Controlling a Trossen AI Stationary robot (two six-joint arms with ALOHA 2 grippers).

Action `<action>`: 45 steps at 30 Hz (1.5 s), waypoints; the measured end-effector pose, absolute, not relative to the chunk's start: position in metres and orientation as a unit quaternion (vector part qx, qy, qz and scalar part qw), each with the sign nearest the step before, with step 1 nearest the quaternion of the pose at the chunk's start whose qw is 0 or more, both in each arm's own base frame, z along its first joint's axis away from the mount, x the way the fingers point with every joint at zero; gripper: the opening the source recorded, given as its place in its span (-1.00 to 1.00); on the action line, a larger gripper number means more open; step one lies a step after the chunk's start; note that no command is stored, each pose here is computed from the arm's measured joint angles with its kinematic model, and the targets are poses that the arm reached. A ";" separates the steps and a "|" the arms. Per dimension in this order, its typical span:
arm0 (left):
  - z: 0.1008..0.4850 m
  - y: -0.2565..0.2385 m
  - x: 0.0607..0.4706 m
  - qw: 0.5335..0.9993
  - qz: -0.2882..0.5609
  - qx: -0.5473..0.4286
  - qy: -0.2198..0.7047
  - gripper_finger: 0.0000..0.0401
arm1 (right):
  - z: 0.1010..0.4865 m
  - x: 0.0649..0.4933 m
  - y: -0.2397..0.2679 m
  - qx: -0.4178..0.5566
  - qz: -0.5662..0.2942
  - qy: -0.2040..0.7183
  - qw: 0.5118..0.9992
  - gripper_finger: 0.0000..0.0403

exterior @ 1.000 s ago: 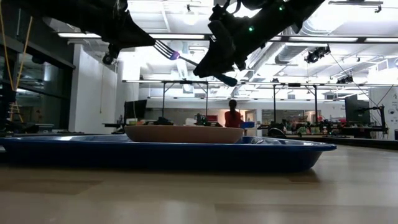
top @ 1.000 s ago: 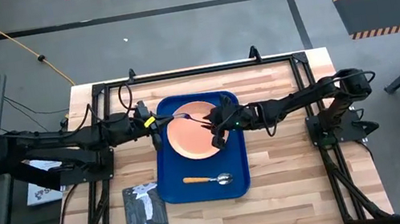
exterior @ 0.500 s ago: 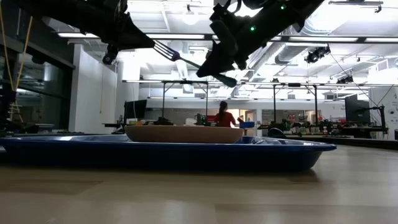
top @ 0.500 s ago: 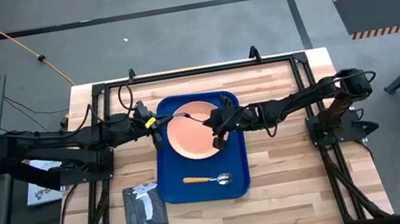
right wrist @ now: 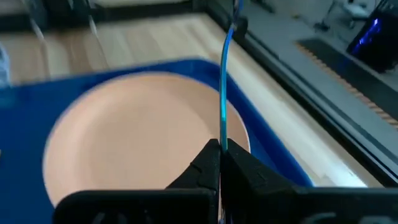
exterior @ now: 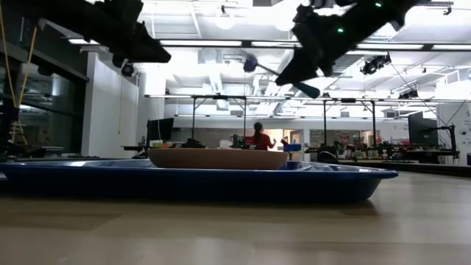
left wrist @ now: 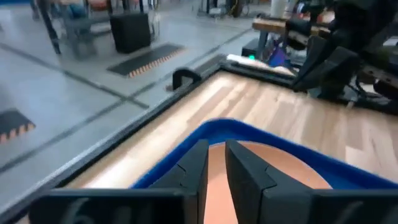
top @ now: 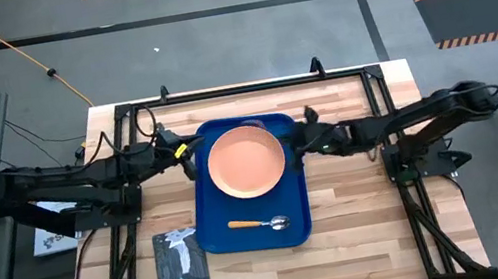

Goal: Pick and place plate/cup/fork/spoon on tray
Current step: Put the purple fork on the blue serving tray

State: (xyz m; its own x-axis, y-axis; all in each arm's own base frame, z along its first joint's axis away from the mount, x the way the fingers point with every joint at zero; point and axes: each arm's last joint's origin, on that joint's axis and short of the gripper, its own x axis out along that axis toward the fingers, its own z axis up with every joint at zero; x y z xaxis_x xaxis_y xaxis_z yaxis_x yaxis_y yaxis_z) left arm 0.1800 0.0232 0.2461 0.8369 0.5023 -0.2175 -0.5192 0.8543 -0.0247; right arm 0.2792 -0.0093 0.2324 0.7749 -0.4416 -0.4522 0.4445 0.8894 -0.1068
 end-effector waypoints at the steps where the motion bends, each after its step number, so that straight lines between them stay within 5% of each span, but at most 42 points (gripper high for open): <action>1: 0.245 0.023 0.180 0.959 0.266 -0.034 0.096 -0.75 | 0.231 0.273 -0.009 0.008 -0.234 0.218 0.947 -1.00; 12: 0.234 0.019 0.194 0.984 0.158 -0.031 -0.074 -0.46 | 0.212 0.232 -0.019 0.050 -0.152 -0.015 0.987 -1.00; 26: 0.212 0.019 0.264 0.994 0.092 -0.029 -0.042 0.14 | 0.199 0.314 -0.017 0.052 -0.065 0.002 0.997 -1.00; 45: 0.221 0.011 0.271 0.996 0.028 -0.038 -0.072 0.18 | 0.204 0.336 0.003 0.023 -0.052 0.000 0.998 -1.00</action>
State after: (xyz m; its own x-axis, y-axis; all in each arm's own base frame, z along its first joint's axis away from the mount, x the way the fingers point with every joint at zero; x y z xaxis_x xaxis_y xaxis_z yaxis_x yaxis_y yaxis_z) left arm 0.2713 0.0111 0.2206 0.9881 0.0605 0.1413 -0.0495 0.9956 -0.0800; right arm 0.3362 0.0033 0.2042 0.9946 -0.1042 -0.0022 0.1042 0.9935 0.0455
